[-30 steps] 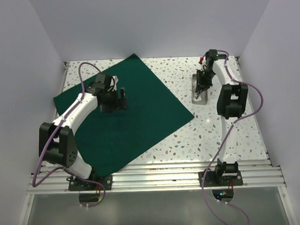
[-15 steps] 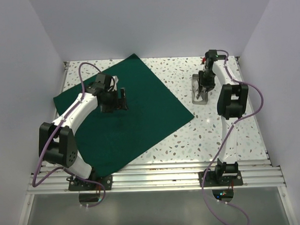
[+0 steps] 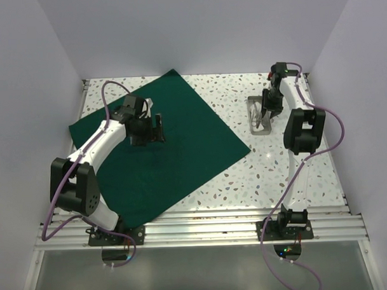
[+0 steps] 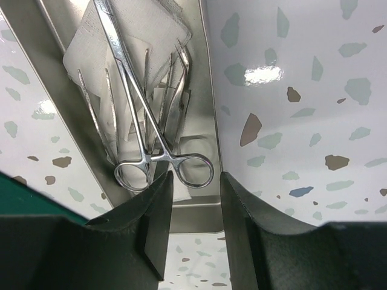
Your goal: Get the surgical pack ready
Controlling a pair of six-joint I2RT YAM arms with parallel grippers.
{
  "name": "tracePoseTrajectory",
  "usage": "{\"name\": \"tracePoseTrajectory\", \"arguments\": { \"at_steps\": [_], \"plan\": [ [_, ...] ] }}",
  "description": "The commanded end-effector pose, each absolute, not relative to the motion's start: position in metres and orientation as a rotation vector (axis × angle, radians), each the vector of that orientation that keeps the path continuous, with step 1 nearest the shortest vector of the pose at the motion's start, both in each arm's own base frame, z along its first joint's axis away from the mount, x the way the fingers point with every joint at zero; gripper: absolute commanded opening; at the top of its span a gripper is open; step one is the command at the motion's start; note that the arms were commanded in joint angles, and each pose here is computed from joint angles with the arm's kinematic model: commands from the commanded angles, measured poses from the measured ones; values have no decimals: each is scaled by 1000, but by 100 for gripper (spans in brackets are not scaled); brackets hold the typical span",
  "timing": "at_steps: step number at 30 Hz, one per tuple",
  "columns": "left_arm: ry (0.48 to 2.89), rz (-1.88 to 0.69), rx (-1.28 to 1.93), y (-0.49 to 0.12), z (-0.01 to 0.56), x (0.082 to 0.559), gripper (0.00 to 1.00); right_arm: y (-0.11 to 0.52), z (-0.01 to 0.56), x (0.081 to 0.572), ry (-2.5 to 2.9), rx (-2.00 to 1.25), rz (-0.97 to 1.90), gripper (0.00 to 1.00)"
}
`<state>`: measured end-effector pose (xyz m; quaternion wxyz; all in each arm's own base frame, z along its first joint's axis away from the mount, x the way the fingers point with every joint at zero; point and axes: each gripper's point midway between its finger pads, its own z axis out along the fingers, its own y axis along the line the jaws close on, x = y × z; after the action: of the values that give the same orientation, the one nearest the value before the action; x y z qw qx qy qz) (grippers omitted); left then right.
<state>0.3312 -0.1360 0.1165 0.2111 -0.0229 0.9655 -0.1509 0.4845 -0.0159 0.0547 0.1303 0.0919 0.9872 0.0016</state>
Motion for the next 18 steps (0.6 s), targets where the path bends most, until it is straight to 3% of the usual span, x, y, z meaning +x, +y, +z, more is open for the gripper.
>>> {"name": "tracePoseTrajectory", "arguments": {
  "at_steps": [1,7,18],
  "plan": [
    [2674,-445,-70,-137,117,330,86,-22,81,486,2803,300,-4,40],
    [2678,-426,-77,-133,117,325,86,-26,68,485,2837,299,-36,35],
    [2684,-431,-89,-132,114,318,86,-29,85,497,2775,306,-28,35]
  ]
}}
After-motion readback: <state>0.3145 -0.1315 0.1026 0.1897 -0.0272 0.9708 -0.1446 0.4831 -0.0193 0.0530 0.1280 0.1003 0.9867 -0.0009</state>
